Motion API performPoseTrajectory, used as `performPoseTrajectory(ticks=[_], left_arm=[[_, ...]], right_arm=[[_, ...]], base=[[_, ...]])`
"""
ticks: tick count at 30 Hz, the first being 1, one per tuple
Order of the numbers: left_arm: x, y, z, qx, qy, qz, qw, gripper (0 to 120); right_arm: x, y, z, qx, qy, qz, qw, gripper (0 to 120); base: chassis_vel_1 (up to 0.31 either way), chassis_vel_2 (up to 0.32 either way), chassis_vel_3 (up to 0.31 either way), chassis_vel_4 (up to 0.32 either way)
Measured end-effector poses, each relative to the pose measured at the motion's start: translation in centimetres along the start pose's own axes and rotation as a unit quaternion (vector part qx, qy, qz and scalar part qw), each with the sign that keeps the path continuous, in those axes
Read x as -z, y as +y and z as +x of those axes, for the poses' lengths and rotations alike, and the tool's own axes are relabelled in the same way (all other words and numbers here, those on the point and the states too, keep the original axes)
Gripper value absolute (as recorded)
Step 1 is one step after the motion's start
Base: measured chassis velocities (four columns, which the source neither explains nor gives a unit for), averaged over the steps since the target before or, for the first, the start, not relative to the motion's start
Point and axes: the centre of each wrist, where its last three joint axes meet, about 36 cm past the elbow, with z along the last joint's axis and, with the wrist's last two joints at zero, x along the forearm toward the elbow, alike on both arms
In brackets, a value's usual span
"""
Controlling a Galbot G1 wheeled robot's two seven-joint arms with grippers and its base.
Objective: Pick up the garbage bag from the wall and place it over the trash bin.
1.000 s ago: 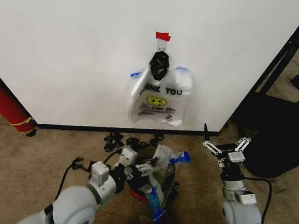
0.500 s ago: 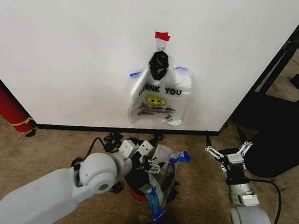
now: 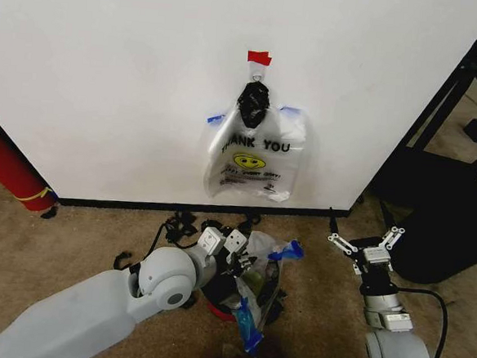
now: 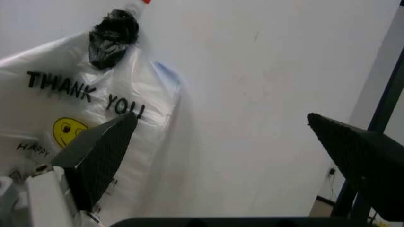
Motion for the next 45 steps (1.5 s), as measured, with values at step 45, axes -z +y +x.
performPoseTrajectory(ticks=[45], left_arm=[[-6.0, 2.0, 1.4, 0.061, -0.038, 0.103, 0.9921, 0]], right_arm=[[-2.5, 1.0, 5.1, 0.338, 0.227, -0.216, 0.888, 100]], base=[[0.0, 0.0, 0.0, 0.0]])
